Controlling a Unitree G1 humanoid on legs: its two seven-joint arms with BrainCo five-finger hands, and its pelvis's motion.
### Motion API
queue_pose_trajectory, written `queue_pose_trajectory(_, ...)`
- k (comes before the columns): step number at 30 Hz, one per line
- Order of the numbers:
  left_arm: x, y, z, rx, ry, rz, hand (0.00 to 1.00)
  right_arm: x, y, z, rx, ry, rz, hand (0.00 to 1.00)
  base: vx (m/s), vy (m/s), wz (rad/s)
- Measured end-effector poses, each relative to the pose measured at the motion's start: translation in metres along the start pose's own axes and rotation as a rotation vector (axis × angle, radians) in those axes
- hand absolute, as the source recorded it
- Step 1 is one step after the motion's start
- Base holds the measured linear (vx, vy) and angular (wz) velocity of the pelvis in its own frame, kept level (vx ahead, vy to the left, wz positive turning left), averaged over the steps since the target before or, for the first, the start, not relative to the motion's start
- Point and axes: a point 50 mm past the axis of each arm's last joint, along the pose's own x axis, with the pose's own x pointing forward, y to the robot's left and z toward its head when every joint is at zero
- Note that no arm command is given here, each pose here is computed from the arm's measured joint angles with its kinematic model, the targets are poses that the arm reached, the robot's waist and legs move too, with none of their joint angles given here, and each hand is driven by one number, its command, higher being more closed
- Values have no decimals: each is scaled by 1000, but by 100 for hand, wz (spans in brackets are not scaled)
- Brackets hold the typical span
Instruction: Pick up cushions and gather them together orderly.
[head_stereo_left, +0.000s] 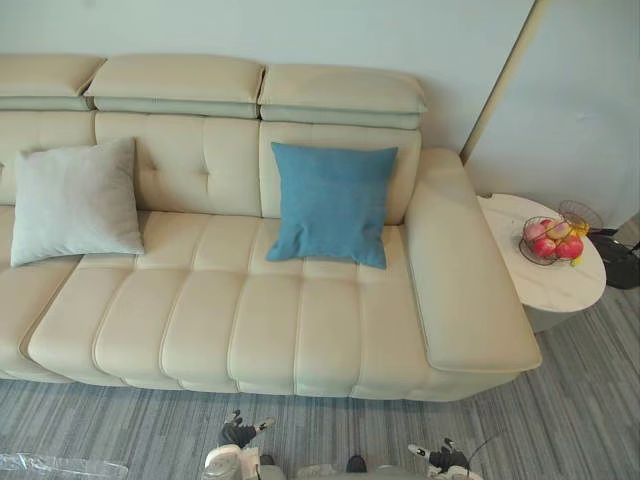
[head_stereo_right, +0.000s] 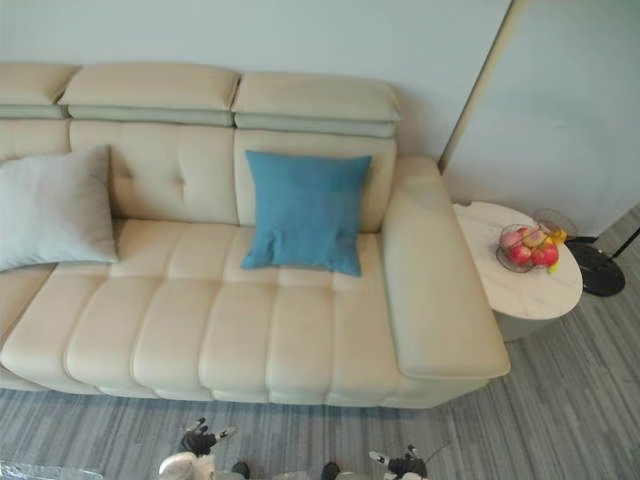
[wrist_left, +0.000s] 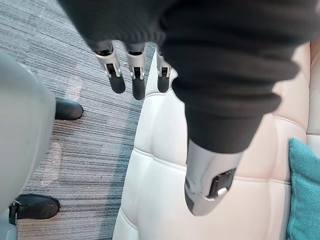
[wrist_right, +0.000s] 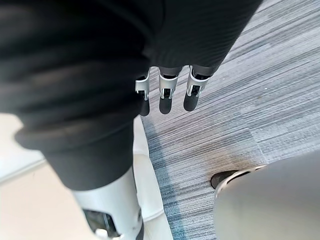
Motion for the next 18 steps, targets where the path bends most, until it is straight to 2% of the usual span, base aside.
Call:
queue_pose_trajectory(5, -1, 0, -6, 27, 22, -8, 0, 0, 0, -1, 17, 7, 0, 0, 77, 42, 13)
queue_pose_trajectory(6, -3, 13, -19, 101, 69, 1, 0, 1, -10, -2, 23, 22, -18, 0, 28, 10, 4)
queue_pose_trajectory(18, -4, 14, -21, 119, 82, -17, 0, 1, -11, -5, 36, 28, -12, 0, -7, 0, -1)
